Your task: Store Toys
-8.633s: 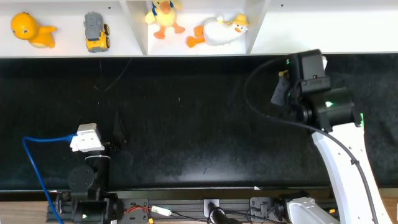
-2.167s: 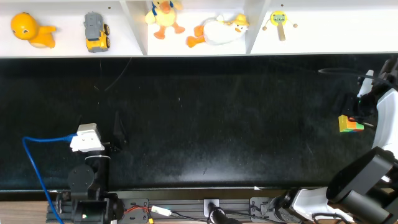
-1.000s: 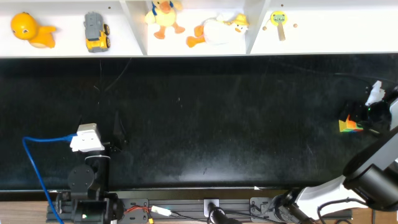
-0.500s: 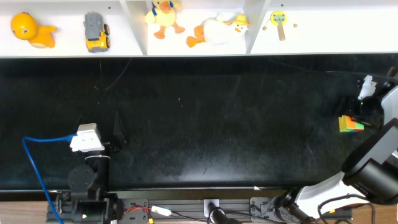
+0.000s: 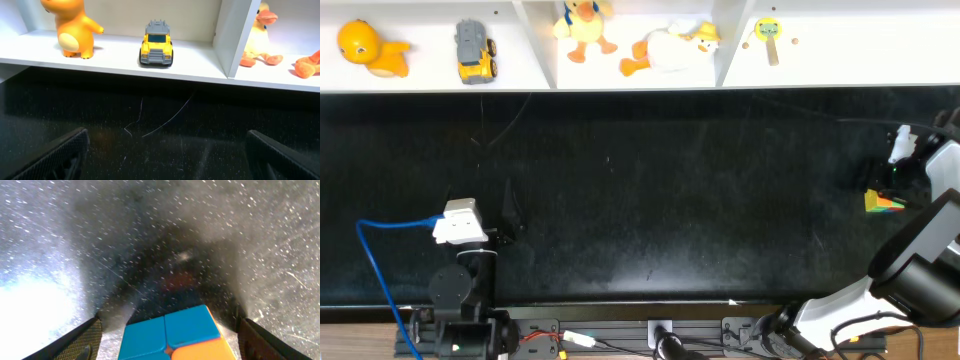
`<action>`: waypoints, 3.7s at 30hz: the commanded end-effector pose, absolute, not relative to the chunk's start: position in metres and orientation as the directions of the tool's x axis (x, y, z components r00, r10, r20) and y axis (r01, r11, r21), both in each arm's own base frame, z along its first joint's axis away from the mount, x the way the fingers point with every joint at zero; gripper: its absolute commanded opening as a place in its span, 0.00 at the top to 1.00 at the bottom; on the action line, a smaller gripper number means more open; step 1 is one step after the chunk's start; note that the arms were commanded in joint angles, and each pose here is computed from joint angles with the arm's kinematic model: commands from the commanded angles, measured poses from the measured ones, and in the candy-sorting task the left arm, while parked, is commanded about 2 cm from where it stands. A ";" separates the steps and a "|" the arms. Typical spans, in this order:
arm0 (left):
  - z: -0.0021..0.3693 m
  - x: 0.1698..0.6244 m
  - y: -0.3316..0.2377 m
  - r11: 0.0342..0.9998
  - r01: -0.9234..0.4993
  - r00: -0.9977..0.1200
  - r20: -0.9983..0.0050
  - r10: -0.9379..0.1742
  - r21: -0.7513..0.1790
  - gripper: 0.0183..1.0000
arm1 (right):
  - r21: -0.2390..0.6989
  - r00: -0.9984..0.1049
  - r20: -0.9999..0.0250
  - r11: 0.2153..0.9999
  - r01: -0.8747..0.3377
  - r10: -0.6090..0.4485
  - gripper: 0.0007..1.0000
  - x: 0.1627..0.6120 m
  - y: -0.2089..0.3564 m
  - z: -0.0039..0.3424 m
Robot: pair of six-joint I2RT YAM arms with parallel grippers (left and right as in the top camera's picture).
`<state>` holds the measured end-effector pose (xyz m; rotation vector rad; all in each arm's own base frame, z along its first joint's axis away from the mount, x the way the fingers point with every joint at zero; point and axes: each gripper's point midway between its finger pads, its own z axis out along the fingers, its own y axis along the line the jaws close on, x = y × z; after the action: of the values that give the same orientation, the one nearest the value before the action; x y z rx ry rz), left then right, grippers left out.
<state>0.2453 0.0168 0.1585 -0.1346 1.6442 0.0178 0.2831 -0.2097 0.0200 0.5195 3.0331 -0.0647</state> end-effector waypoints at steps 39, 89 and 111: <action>0.158 0.245 0.013 0.994 -0.079 -0.066 -0.994 -0.087 -0.082 0.00 | 0.034 -0.932 -0.055 0.934 0.356 0.358 0.71 0.289 -0.191 0.020; 0.158 0.245 0.013 0.994 -0.079 -0.066 -0.994 -0.087 -0.082 0.00 | -0.041 -0.556 -0.827 0.980 0.194 0.075 0.95 0.387 -0.163 0.253; 0.158 0.245 0.013 0.994 -0.079 -0.066 -0.994 -0.087 -0.082 0.00 | -0.146 -0.125 -0.983 0.984 0.098 -0.134 0.96 0.427 -0.156 0.211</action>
<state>0.2452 0.0168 0.1588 -0.1346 1.6431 0.0177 0.4222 -0.1603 0.2238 -0.0119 1.6779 -0.2514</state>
